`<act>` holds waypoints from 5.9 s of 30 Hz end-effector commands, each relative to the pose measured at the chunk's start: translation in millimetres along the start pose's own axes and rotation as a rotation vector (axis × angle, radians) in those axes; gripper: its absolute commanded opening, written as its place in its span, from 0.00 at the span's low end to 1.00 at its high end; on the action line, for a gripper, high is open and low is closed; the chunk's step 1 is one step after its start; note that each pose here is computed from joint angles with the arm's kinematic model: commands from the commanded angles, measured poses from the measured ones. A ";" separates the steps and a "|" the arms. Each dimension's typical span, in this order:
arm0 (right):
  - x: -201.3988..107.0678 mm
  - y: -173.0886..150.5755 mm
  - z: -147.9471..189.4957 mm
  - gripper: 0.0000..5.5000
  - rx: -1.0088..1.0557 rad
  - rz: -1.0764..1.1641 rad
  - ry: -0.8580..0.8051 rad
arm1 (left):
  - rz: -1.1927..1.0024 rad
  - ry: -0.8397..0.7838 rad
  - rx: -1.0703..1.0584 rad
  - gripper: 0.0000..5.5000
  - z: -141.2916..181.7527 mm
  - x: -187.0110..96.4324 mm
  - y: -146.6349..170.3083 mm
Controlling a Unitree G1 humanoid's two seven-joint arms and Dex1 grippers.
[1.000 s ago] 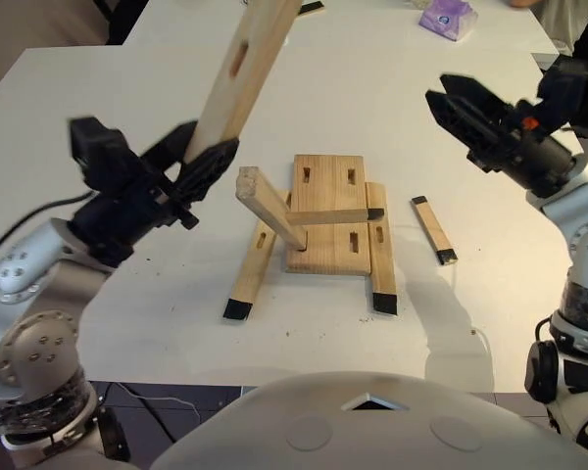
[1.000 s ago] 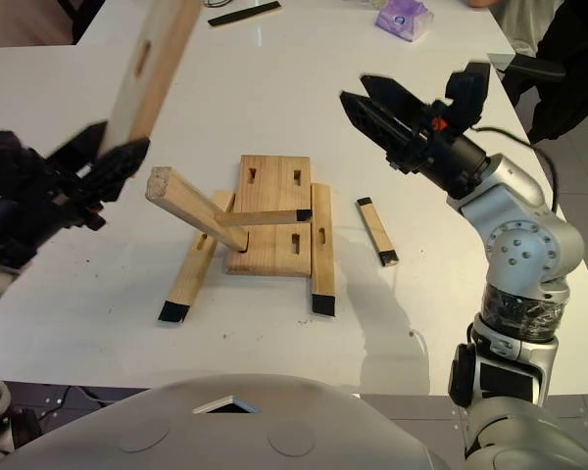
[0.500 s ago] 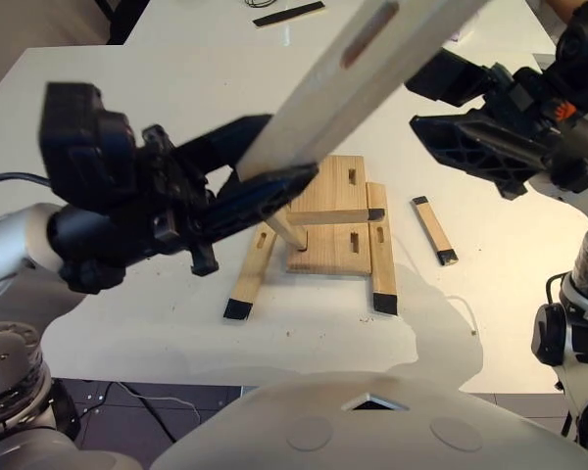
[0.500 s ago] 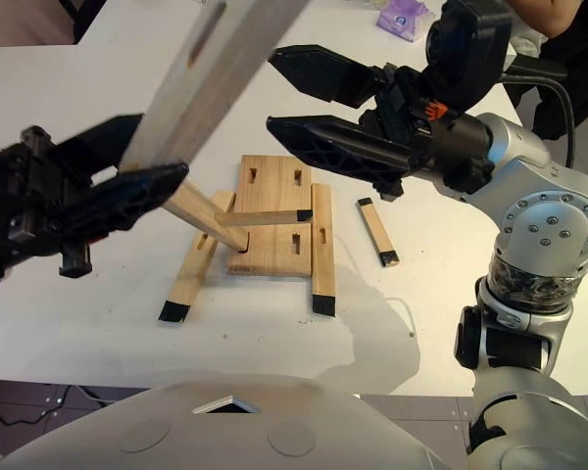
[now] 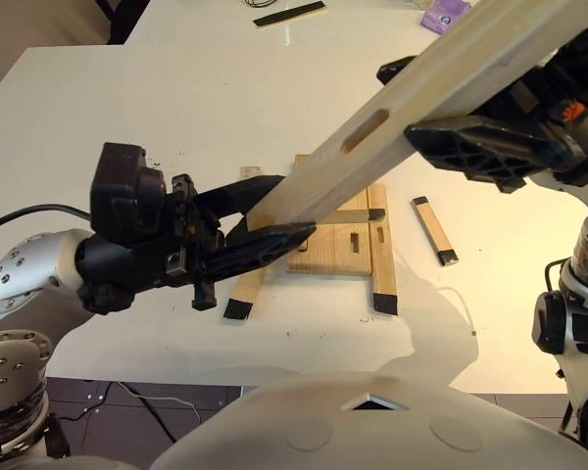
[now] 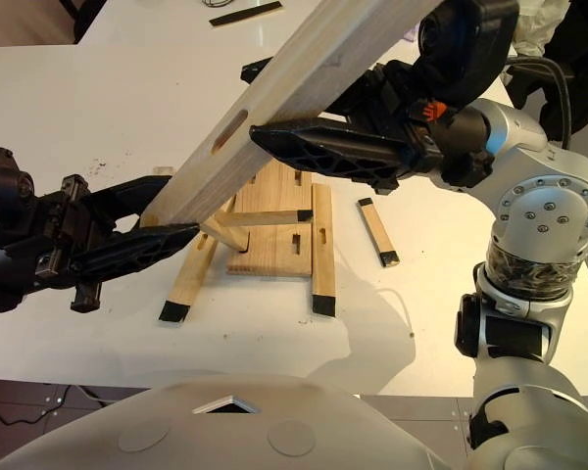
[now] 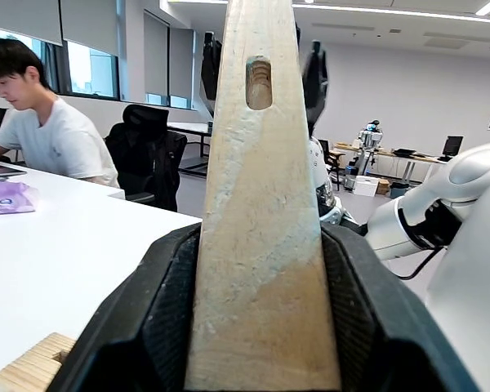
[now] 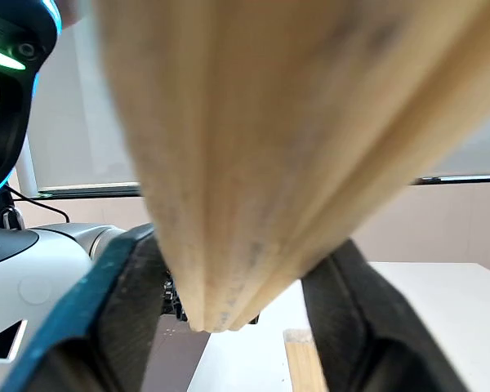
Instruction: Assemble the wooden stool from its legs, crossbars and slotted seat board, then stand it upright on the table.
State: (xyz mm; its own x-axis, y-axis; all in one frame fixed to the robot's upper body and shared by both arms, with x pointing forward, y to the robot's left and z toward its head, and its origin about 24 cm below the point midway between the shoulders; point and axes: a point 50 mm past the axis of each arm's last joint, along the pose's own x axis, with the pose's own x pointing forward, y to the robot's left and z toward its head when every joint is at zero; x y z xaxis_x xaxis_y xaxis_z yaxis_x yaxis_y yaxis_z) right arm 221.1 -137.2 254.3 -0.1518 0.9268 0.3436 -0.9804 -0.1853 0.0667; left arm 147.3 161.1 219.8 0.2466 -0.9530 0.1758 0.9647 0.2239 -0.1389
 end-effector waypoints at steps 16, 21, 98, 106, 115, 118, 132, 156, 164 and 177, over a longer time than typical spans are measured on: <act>-6.9 4.2 16.9 0.36 -0.009 0.046 -0.044 | 0.035 -0.068 -0.028 0.61 11.3 11.8 12.9; -23.2 1.7 45.0 0.36 -0.081 -0.040 -0.086 | 0.039 -0.207 0.001 0.74 34.1 18.2 8.7; -95.8 -53.7 -110.1 0.36 0.008 -0.092 0.878 | 0.275 0.444 0.321 0.81 -77.3 -25.3 46.9; -97.2 -70.5 -113.2 0.36 0.091 -0.063 0.928 | 0.277 0.447 0.296 0.81 -85.9 -25.1 47.6; -91.7 -49.2 -120.7 0.36 0.001 0.063 1.008 | 0.265 0.436 0.288 0.81 -87.4 -21.9 41.8; -84.5 -46.4 -125.4 0.36 -0.020 0.091 1.017 | 0.207 0.411 0.310 0.81 -84.2 -8.1 37.9; -65.4 -47.3 -149.5 0.36 0.034 0.152 1.022 | 0.007 0.348 0.328 0.81 -99.4 67.9 45.2; -71.3 -58.5 -125.0 0.60 -0.127 -0.193 0.879 | 0.367 0.448 0.301 0.98 -90.1 0.0 75.9; -100.5 -50.3 -114.7 0.60 -0.123 -0.278 0.927 | 0.394 0.524 0.294 0.98 -94.0 -22.9 79.0; -130.4 -33.7 -160.3 0.60 0.026 -0.385 0.955 | 0.492 0.745 0.231 0.98 -168.9 -64.9 55.2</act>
State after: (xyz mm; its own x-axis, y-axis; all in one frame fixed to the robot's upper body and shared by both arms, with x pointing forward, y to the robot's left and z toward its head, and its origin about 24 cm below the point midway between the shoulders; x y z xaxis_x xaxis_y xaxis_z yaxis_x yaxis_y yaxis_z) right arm 257.6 -193.3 65.5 0.1198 0.8165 -0.5648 -0.9863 0.1630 0.0265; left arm 176.8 201.1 56.1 0.6148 -0.6378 -0.4639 0.7772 0.5901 0.2188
